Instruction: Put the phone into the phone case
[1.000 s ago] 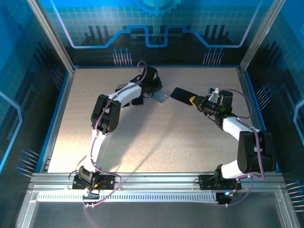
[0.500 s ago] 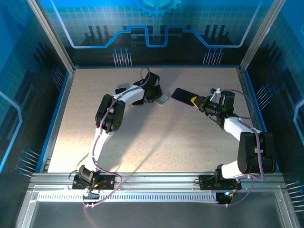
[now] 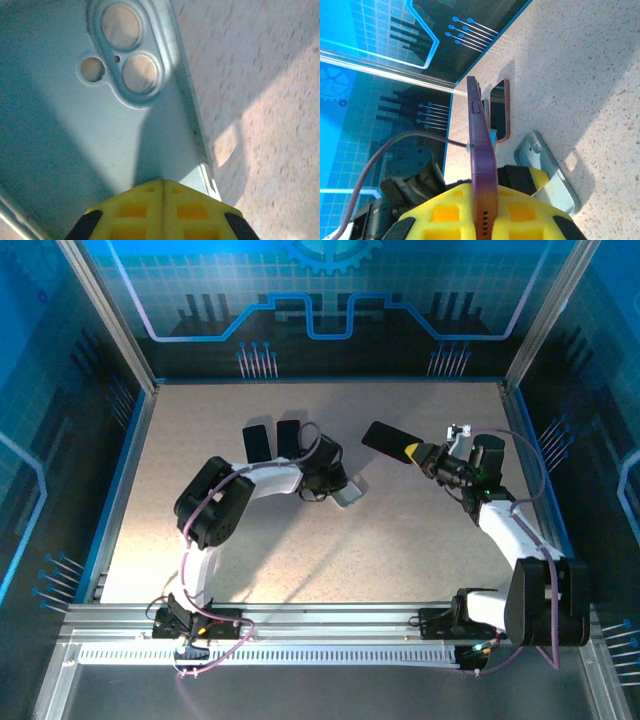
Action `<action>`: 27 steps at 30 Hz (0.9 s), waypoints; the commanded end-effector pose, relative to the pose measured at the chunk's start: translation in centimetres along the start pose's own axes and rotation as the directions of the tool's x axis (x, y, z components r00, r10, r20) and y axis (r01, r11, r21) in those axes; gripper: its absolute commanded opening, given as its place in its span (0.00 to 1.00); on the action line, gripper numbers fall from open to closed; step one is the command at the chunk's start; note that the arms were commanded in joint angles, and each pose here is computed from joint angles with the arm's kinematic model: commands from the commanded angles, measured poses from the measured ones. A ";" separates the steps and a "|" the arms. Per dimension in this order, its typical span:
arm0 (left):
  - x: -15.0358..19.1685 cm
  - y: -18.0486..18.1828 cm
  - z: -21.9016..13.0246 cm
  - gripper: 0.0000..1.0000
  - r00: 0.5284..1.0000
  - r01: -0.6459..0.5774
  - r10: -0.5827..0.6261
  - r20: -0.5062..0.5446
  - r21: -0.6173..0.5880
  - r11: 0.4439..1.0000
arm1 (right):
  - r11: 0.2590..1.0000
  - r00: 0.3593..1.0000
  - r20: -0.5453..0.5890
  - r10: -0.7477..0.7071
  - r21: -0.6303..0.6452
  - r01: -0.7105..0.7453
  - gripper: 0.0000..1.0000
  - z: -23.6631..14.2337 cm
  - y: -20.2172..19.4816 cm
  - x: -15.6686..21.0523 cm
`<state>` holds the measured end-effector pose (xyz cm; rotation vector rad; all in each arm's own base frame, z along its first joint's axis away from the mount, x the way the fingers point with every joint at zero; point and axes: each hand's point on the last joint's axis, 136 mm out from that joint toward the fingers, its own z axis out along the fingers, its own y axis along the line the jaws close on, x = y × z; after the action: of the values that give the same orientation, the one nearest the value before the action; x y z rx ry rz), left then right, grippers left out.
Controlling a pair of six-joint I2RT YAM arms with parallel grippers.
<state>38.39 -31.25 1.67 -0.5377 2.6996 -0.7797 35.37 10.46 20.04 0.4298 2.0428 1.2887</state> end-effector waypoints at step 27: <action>-2.7 2.3 -6.3 0.00 0.987 -0.042 0.052 0.153 -0.066 0.997 | 0.991 0.981 -0.195 -0.004 0.128 0.030 0.00 -1.7 -2.0 10.6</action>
<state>37.36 -25.69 6.81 -0.6197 2.5553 -0.6944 27.15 14.29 14.84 0.3686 2.3075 1.2377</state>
